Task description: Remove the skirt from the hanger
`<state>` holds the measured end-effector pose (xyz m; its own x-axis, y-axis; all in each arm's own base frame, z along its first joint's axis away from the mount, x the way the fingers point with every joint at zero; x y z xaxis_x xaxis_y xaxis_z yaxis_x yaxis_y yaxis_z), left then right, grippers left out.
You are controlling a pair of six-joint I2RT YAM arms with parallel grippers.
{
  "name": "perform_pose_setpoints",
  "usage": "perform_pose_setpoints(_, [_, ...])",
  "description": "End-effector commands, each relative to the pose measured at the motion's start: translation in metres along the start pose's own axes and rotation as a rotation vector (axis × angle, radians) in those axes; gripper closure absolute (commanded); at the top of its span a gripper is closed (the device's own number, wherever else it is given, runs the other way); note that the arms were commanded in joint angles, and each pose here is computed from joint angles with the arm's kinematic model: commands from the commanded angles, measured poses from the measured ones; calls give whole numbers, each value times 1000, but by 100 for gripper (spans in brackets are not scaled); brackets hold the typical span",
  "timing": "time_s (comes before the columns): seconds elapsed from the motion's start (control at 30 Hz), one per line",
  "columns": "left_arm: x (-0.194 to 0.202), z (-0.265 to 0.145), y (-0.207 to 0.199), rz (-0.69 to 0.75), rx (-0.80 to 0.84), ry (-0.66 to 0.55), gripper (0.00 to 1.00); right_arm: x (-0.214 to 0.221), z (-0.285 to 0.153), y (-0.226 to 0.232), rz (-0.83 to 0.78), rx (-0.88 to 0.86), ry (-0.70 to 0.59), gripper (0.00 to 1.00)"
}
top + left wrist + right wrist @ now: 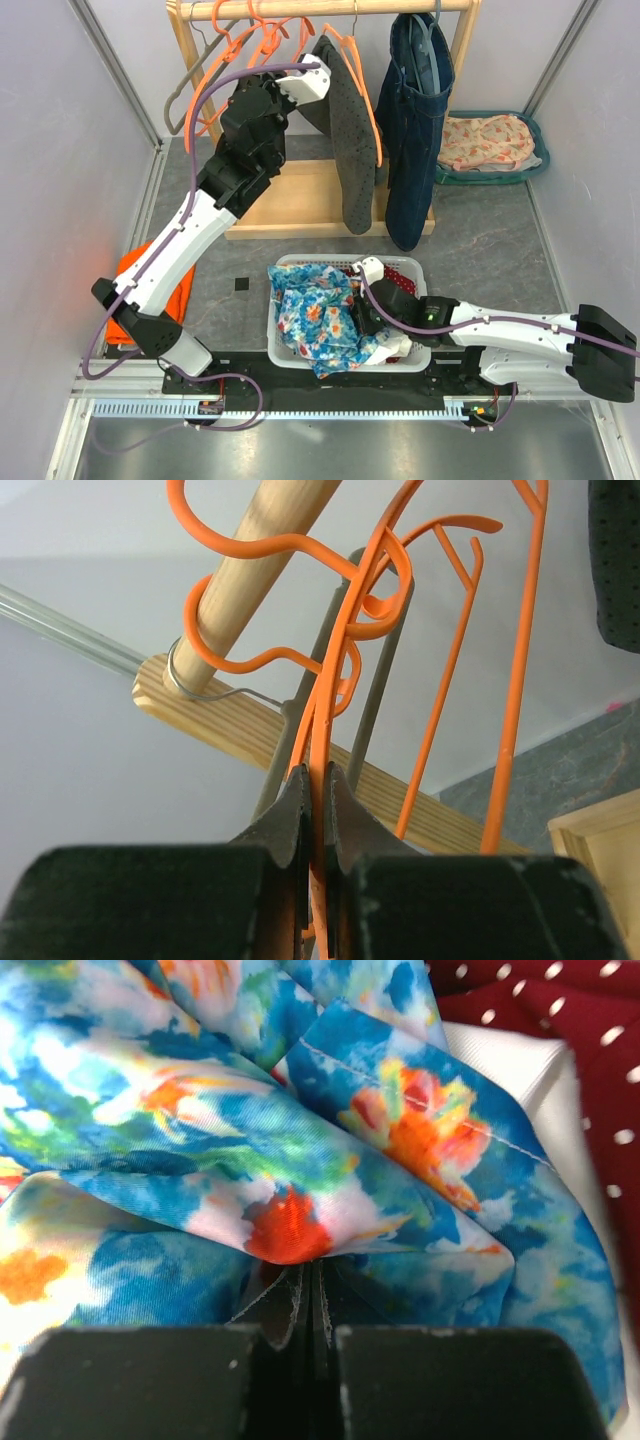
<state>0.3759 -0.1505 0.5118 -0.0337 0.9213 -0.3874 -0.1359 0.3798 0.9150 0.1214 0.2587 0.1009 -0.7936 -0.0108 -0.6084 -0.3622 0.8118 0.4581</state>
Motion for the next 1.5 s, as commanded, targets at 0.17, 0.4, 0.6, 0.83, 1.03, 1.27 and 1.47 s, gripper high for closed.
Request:
perform_pose_setpoints(0.17, [8, 2, -18, 54, -28, 31, 98, 2, -3, 18, 67, -88, 30, 100])
perform_pose_setpoints(0.4, [14, 5, -40, 74, -8, 38, 98, -7, -14, 24, 80, -100, 18, 100])
perform_pose_setpoints(0.6, [19, -2, -28, 65, -29, 56, 85, -15, -24, 18, 73, -65, -21, 95])
perform_pose_setpoints(0.83, [16, -27, 15, 30, -100, 20, 0, -10, -14, -5, 40, 102, 6, 60])
perform_pose_setpoints(1.03, [-17, -62, 28, 9, -144, -80, 0, 3, -9, -33, 80, 241, -1, 46])
perform_pose_setpoints(1.27, [-82, -92, 36, -231, -60, -298, 0, -26, -39, -45, -48, 310, -94, 18])
perform_pose_setpoints(1.47, [-125, -74, 3, -454, 50, -325, 0, -75, -81, -17, 13, 228, -259, 12])
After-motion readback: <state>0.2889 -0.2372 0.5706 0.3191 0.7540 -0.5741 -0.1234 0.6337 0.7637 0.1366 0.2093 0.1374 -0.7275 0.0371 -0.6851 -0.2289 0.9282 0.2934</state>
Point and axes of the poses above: each gripper's point midway between its finger pads, its own z axis out along the fingers, its own y axis along the line the jaws close on, x = y × z, the point moved 3 cm from there along -z, back along the fingers, and after that the axes turned 13 degrees about z, right-handed, at the moved point
